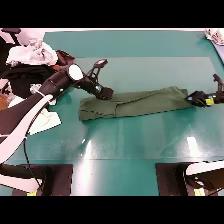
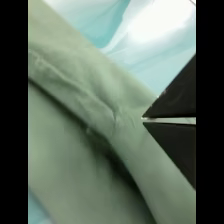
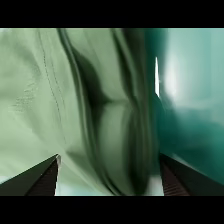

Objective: Fold the shirts.

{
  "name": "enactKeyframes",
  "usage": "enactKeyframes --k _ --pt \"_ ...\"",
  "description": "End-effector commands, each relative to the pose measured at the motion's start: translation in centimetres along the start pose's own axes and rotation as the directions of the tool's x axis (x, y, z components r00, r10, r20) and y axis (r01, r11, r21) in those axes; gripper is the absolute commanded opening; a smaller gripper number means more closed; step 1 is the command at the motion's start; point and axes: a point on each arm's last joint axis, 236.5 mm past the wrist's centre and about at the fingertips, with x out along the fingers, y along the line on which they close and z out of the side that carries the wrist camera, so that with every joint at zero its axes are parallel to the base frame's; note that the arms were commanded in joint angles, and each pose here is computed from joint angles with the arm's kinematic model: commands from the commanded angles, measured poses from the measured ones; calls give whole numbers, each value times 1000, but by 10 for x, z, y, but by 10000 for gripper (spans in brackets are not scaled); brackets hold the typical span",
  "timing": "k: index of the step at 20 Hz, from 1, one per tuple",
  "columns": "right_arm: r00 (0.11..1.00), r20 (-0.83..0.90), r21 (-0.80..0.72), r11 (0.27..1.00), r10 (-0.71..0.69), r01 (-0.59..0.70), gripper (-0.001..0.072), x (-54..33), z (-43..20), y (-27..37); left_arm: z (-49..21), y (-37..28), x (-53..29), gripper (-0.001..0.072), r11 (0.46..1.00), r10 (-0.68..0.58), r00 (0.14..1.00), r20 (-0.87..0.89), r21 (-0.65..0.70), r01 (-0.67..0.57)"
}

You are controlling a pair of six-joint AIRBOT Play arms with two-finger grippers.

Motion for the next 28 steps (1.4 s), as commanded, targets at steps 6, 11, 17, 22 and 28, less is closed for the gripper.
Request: enactKeyframes --k 6,11,17,22,28 --pt "980 -185 -142 985 72 -99 274 49 -21 77 -12 0 58 53 998 35 999 -29 62 -33" --pt "971 -221 -181 975 89 -131 25 14 -44 189 -28 20 86 24 998 57 995 -88 24 -56" --pt "965 -187 -266 936 183 -229 24 -7 -92 337 -42 34 109 24 998 65 989 -130 -18 -68" --pt "955 -141 -336 895 260 -294 24 2 -121 412 -46 27 109 25 998 34 989 -146 -44 -41" --pt "916 -71 -252 881 395 -400 22 36 -105 458 -38 -7 87 24 994 -63 990 -127 -92 51"
